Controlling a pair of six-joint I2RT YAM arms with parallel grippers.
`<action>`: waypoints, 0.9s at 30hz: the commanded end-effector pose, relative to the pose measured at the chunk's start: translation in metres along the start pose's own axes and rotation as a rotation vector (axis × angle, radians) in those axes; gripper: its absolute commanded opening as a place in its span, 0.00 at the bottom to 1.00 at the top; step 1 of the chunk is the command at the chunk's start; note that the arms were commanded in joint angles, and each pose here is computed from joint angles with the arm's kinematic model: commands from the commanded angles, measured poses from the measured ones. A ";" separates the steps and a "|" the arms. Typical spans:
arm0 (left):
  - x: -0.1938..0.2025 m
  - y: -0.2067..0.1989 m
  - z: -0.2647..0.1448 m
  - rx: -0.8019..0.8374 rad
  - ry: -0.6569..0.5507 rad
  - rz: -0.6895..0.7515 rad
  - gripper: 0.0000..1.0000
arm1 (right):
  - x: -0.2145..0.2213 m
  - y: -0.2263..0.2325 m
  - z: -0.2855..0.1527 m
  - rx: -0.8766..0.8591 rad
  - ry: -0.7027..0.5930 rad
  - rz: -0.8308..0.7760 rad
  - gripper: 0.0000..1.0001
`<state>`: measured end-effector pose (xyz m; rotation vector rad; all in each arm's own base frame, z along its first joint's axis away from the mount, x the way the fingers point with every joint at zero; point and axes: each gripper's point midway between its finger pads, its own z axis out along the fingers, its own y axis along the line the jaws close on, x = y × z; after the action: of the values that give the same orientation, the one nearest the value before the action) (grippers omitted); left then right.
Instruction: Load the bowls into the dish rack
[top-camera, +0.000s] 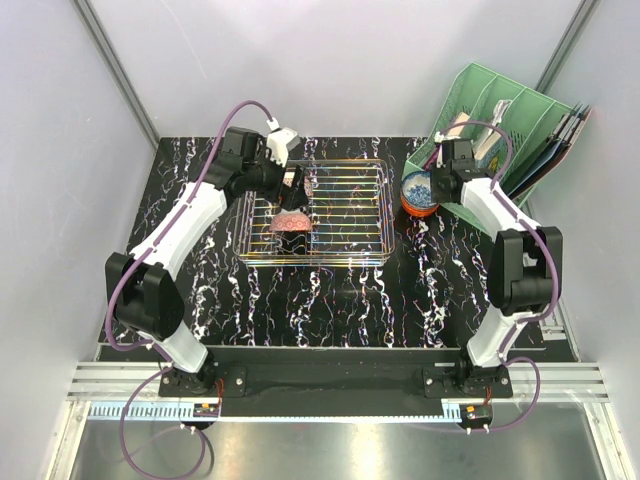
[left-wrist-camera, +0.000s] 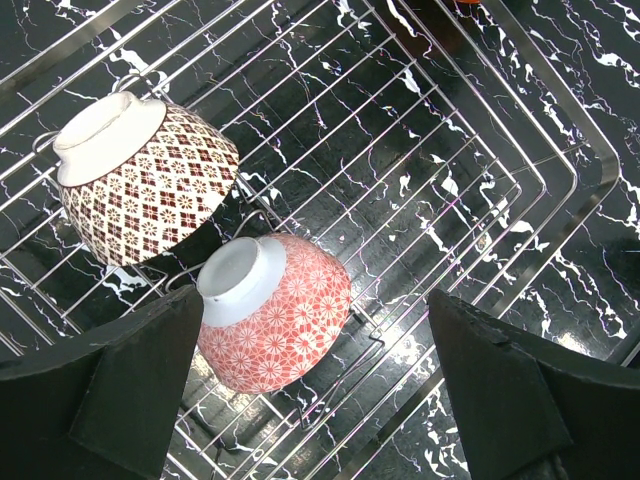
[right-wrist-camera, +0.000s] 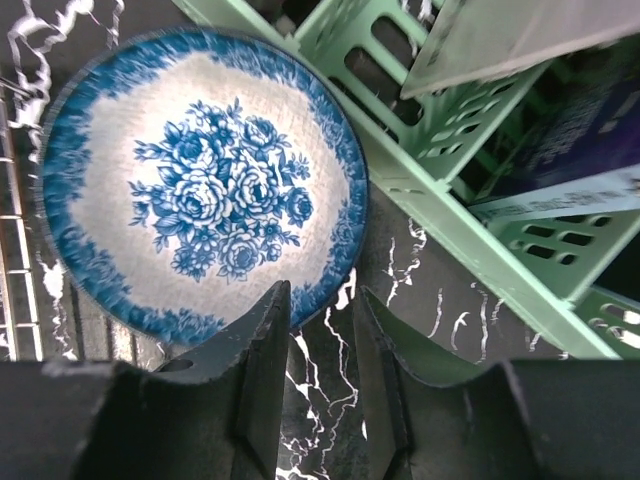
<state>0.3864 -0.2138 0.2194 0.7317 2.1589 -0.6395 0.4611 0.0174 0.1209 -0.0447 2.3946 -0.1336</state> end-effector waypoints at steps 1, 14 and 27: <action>-0.014 -0.003 -0.009 -0.017 -0.045 0.035 0.99 | -0.011 -0.003 0.012 0.020 -0.020 0.047 0.39; -0.011 -0.009 -0.006 -0.007 -0.034 0.039 0.99 | -0.016 -0.006 0.021 0.034 -0.016 0.070 0.21; -0.021 -0.026 0.023 0.041 -0.010 0.076 0.99 | -0.033 -0.005 0.010 0.017 -0.060 0.104 0.00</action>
<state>0.3798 -0.2357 0.2149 0.7939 2.1590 -0.6501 0.4841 0.0111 0.1102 0.0646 2.3881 -0.1291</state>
